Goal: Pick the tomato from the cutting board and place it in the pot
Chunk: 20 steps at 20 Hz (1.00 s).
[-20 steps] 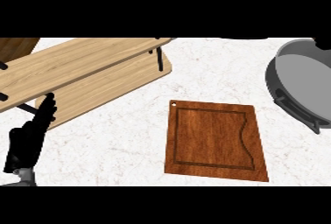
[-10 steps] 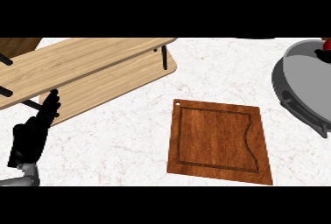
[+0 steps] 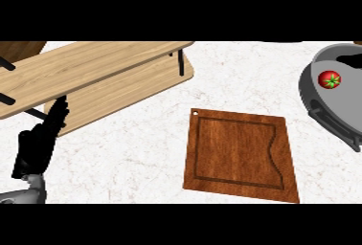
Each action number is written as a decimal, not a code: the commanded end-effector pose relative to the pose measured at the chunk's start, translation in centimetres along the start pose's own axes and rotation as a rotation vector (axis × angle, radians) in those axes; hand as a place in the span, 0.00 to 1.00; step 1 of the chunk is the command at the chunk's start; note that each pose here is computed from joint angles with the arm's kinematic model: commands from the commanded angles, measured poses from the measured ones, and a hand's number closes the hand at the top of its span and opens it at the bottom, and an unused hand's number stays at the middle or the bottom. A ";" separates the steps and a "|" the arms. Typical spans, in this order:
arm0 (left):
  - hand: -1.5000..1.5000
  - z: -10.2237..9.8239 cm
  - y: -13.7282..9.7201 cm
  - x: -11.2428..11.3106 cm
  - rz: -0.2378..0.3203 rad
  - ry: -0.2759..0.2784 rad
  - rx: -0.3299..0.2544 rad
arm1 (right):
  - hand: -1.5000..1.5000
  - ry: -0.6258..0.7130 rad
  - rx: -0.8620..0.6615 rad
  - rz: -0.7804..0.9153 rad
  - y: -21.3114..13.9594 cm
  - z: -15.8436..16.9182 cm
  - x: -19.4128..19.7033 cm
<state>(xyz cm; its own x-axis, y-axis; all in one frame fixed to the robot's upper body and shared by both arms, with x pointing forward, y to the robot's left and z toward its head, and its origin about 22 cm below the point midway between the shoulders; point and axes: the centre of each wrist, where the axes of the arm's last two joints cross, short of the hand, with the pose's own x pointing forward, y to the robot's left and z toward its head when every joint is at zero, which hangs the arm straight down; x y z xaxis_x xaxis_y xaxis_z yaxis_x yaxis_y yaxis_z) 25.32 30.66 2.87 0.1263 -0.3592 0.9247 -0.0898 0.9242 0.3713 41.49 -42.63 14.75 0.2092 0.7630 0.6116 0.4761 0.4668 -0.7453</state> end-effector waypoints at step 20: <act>0.50 1.6 1.0 -3.3 -0.008 0.061 0.043 | 0.00 -0.061 -0.097 -0.625 -5.6 2.0 -8.3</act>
<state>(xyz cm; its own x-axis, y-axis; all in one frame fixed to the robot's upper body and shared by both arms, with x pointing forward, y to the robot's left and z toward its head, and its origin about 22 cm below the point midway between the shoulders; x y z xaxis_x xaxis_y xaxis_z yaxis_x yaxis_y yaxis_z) 24.27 32.61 1.81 0.1728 -0.3575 0.9178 -0.1334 0.9147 0.3814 37.76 -48.33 14.69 -0.1488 0.4063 0.9015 0.5727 0.7787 -0.2563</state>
